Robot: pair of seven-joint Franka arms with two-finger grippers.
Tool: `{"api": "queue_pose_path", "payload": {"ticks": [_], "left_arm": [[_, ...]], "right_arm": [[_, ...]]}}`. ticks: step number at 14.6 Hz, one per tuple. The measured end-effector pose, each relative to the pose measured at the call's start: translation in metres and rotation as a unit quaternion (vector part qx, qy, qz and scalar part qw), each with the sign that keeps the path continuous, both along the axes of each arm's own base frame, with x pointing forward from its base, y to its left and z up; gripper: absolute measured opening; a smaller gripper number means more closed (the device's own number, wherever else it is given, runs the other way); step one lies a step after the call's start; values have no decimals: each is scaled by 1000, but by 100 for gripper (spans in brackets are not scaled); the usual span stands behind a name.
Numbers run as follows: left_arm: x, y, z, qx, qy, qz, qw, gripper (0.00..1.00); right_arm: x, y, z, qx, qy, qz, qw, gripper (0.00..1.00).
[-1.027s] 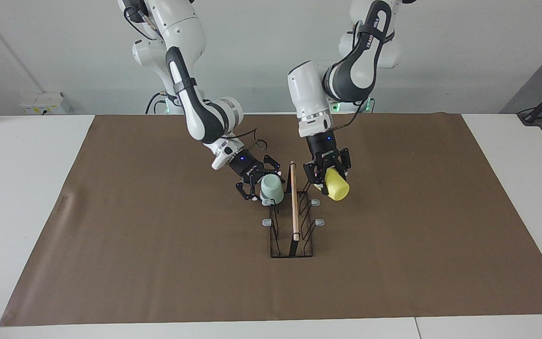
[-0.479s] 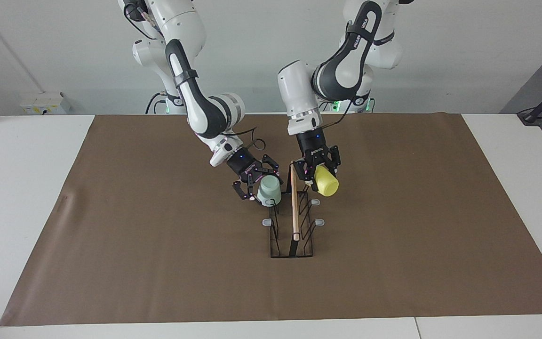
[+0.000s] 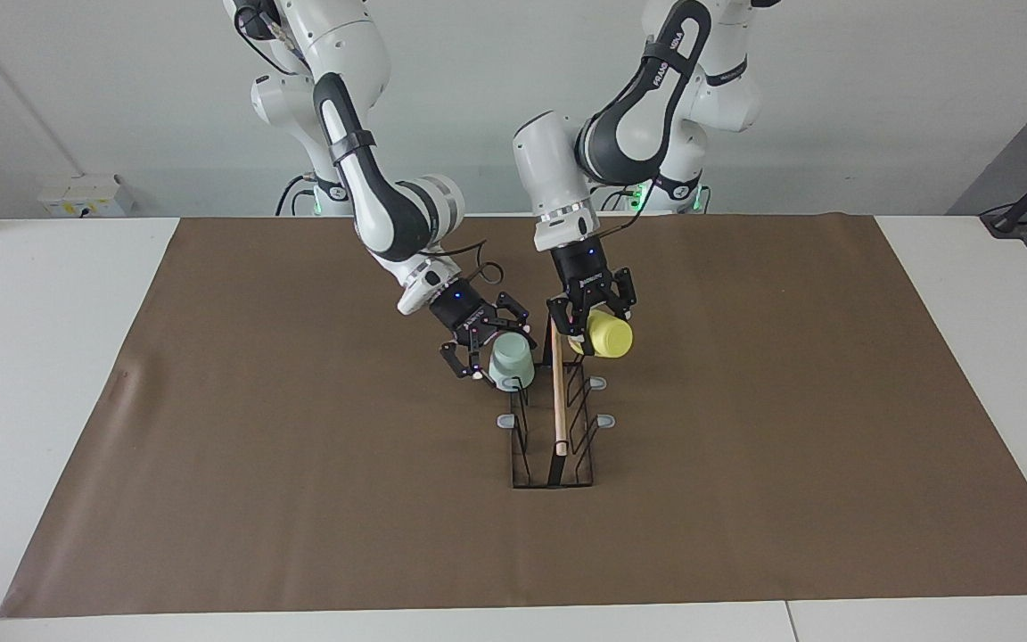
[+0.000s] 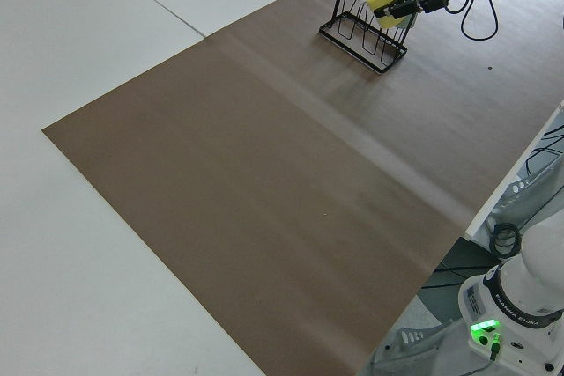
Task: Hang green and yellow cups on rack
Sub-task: 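Hang the yellow cup on a peg while the right gripper hangs the green cup, then open the left gripper and withdraw while the right gripper opens and withdraws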
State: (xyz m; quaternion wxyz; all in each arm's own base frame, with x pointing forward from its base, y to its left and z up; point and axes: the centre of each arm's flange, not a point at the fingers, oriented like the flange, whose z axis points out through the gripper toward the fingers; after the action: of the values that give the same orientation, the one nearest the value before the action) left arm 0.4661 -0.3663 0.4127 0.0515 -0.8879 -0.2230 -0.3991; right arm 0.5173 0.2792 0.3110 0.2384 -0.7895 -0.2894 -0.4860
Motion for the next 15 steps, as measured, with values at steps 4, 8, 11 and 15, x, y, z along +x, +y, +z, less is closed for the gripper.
{"api": "queue_pose_path", "payload": {"ticks": [4,8,11,15], "left_arm": [[-1,2,7,3,-5,6,1000,100],[-2,5,18,3,-12,13,1000,100],[0,7,43,-11,-25,22,999,100],[21,20,85,-31,-4,25,999,100]], "right_arm": [[-3,-2,22,-19,-5,-6,1000,100],[-19,7,45,-28,18,-23,999,100],[-16,-3,60,-73,0,-21,997,100],[3,-23,73,-136,-48,7,990,100]]}}
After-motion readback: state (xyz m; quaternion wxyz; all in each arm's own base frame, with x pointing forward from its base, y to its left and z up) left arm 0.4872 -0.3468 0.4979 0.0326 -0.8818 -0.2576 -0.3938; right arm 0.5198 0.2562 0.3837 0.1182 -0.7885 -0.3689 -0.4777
